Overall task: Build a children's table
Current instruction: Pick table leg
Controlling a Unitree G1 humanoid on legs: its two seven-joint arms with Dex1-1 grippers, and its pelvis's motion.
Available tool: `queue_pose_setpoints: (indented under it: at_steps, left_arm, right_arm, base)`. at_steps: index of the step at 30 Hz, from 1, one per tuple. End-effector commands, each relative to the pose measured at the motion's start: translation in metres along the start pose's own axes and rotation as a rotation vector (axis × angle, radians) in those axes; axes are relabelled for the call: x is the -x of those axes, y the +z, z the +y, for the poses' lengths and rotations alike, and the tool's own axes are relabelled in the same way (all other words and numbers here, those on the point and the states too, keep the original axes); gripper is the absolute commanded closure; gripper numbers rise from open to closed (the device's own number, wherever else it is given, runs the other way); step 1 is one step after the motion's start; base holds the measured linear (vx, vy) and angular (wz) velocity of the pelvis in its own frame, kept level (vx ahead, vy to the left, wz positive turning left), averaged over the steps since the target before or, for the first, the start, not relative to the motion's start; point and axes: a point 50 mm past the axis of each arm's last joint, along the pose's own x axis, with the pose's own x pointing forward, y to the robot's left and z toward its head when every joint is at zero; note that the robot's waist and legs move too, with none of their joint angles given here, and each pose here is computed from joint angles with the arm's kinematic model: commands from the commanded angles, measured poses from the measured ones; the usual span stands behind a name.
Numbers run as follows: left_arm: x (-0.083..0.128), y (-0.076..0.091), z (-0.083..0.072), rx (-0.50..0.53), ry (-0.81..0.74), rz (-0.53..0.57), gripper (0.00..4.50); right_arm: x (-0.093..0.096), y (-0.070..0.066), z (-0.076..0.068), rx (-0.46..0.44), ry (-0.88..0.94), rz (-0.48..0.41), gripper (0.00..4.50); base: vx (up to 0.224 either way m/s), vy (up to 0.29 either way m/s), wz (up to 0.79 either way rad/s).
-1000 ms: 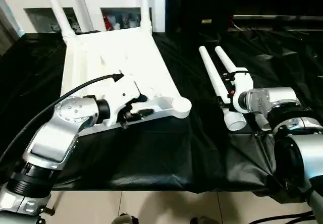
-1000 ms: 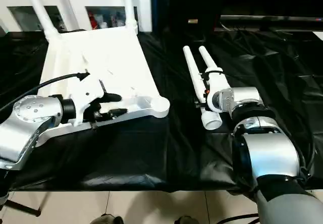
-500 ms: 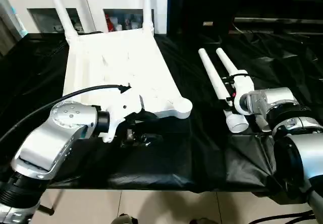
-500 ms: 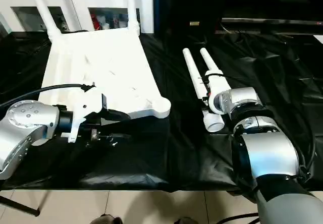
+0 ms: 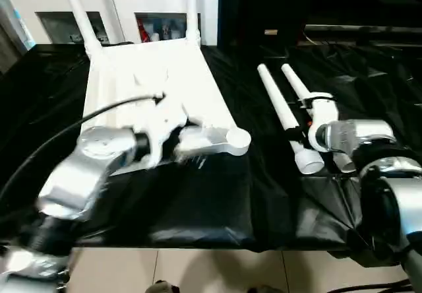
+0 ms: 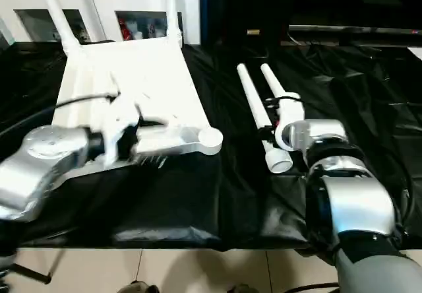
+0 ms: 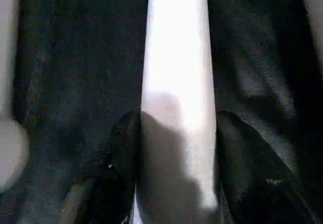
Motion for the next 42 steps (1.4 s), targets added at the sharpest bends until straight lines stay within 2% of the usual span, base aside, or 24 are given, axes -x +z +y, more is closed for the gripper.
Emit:
queue_pose_setpoints:
  at_steps: [1, 2, 3, 4, 5, 7, 8, 9, 10, 12, 13, 14, 15, 20, 22, 27, 37, 38, 41, 42]
  left_arm:
    - [-0.009, 0.007, 0.015, 0.024, 0.139, -0.018, 0.0]
    - [-0.012, 0.009, 0.018, 0.038, 0.166, -0.025, 0.0]
    - [-0.021, 0.013, 0.026, 0.164, 0.218, -0.002, 0.0]
    - [-0.021, 0.013, 0.026, 0.164, 0.218, -0.002, 0.0]
    - [-0.031, 0.022, 0.03, 0.37, 0.192, -0.015, 0.0]
    - [-0.042, 0.033, 0.031, 0.467, 0.154, -0.099, 0.0]
    - [-0.042, 0.033, 0.031, 0.467, 0.154, -0.099, 0.0]
    - [-0.051, 0.043, 0.027, 0.566, 0.077, -0.177, 0.0]
    - [-0.056, 0.048, 0.025, 0.612, 0.036, -0.21, 0.0]
    - [-0.059, 0.051, 0.024, 0.633, 0.018, -0.223, 0.0]
    - [-0.068, 0.057, 0.022, 0.703, -0.02, -0.252, 0.0]
    - [-0.068, 0.057, 0.022, 0.703, -0.02, -0.252, 0.0]
    - [-0.078, 0.063, 0.019, 0.78, -0.054, -0.267, 0.0]
    - [-0.084, 0.07, 0.015, 0.832, -0.098, -0.278, 0.0]
    - [-0.085, 0.08, 0.011, 0.881, -0.161, -0.327, 0.0]
    - [-0.087, 0.08, 0.007, 0.882, -0.178, -0.324, 0.0]
    - [-0.08, 0.082, 0.009, 0.906, -0.204, -0.373, 0.0]
    - [-0.08, 0.082, 0.009, 0.909, -0.205, -0.375, 0.27]
    - [-0.08, 0.082, 0.008, 0.923, -0.2, -0.383, 0.34]
    - [-0.08, 0.082, 0.008, 0.928, -0.197, -0.386, 0.51]
  right_arm:
    - [0.005, 0.015, 0.003, -0.074, 0.121, -0.14, 2.64]
    - [0.006, 0.017, 0.004, -0.084, 0.144, -0.164, 2.65]
    - [0.01, 0.021, 0.006, -0.1, 0.238, -0.212, 2.65]
    - [0.01, 0.021, 0.006, -0.1, 0.238, -0.212, 2.65]
    - [0.014, 0.02, 0.005, -0.094, 0.345, -0.247, 2.65]
    - [0.019, 0.018, 0.004, -0.072, 0.465, -0.314, 2.66]
    - [0.019, 0.018, 0.004, -0.072, 0.465, -0.314, 2.66]
    - [0.028, 0.017, 0.006, -0.057, 0.604, -0.367, 2.66]
    - [0.034, 0.016, 0.009, -0.049, 0.696, -0.403, 2.66]
    - [0.037, 0.016, 0.011, -0.045, 0.739, -0.418, 2.66]
    - [0.045, 0.011, 0.017, -0.042, 0.847, -0.421, 2.66]
    - [0.045, 0.011, 0.017, -0.042, 0.847, -0.421, 2.66]
    - [0.051, 0.006, 0.024, -0.025, 0.93, -0.404, 2.66]
    - [0.055, 0.002, 0.029, 0.006, 0.98, -0.396, 2.66]
    - [0.058, -0.005, 0.034, 0.034, 1.002, -0.377, 2.66]
    - [0.057, -0.011, 0.042, 0.054, 1.02, -0.349, 2.66]
    - [0.056, -0.014, 0.054, 0.076, 1.013, -0.336, 2.66]
    - [0.056, -0.014, 0.055, 0.076, 1.014, -0.335, 2.66]
    - [0.056, -0.013, 0.055, 0.074, 1.013, -0.334, 2.66]
    - [0.056, -0.012, 0.055, 0.074, 1.009, -0.336, 2.66]
  base:
    - [0.0, 0.0, 0.0]
    - [0.0, 0.0, 0.0]
    - [0.0, 0.0, 0.0]
    - [0.0, 0.0, 0.0]
    - [0.0, 0.0, 0.0]
    - [0.0, 0.0, 0.0]
    - [0.0, 0.0, 0.0]
    - [0.0, 0.0, 0.0]
    - [0.0, 0.0, 0.0]
    - [0.0, 0.0, 0.0]
    - [0.0, 0.0, 0.0]
    - [0.0, 0.0, 0.0]
    - [0.0, 0.0, 0.0]
    - [0.0, 0.0, 0.0]
    - [0.0, 0.0, 0.0]
    - [0.0, 0.0, 0.0]
    - [0.0, 0.0, 0.0]
    - [0.0, 0.0, 0.0]
    - [0.0, 0.0, 0.0]
    - [0.0, 0.0, 0.0]
